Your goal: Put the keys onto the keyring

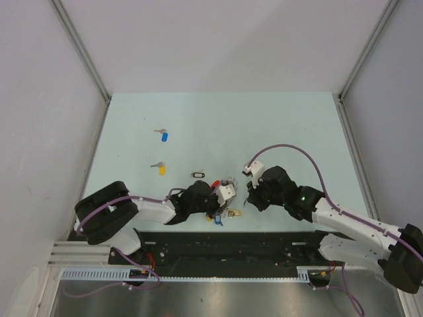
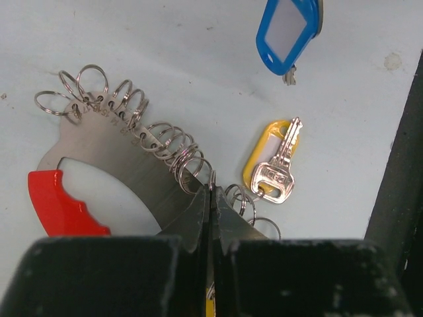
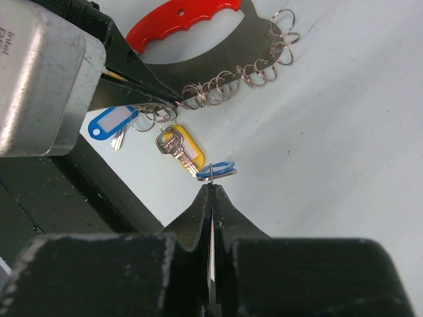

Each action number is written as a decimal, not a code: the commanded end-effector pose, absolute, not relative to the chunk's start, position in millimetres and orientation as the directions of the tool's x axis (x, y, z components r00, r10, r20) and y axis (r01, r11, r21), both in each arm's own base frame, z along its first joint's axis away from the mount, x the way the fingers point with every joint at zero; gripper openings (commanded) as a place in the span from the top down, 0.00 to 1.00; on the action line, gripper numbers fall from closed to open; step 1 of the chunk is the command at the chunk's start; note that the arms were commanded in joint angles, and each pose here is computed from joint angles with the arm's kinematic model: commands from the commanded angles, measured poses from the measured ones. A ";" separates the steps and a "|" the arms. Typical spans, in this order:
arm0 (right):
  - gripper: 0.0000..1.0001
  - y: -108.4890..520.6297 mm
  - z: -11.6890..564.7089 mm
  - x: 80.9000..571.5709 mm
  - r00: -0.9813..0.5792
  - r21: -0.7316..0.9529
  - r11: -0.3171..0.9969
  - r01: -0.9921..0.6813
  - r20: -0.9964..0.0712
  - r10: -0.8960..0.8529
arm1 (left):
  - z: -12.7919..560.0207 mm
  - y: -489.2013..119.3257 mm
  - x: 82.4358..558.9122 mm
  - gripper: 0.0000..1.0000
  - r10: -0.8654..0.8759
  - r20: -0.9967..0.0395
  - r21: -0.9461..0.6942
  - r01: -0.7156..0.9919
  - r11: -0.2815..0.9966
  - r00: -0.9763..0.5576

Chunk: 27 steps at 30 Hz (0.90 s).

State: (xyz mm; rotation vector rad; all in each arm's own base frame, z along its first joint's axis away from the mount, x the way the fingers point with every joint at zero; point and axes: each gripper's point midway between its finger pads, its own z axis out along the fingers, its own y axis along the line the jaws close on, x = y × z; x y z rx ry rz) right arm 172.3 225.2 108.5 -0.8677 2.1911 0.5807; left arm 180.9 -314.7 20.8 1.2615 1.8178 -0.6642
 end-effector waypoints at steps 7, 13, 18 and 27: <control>1.00 248.1 110.3 167.9 -0.443 0.124 0.575 -0.809 -0.771 -0.458 | 48.3 -318.5 173.3 1.00 0.418 -0.905 0.059 0.954 0.293 -0.072; 1.00 256.3 109.2 167.2 -0.398 0.098 0.536 -0.839 -0.782 -0.480 | 60.8 -317.8 169.2 1.00 0.379 -0.925 0.084 0.964 0.251 -0.018; 1.00 263.1 107.7 165.1 -0.381 0.100 0.508 -0.856 -0.785 -0.488 | 69.6 -316.7 165.8 1.00 0.344 -0.939 0.096 0.969 0.229 0.011; 1.00 273.6 108.9 157.5 -0.301 0.051 0.427 -0.903 -0.785 -0.541 | 79.7 -313.2 158.9 1.00 0.293 -0.955 0.105 0.978 0.180 0.049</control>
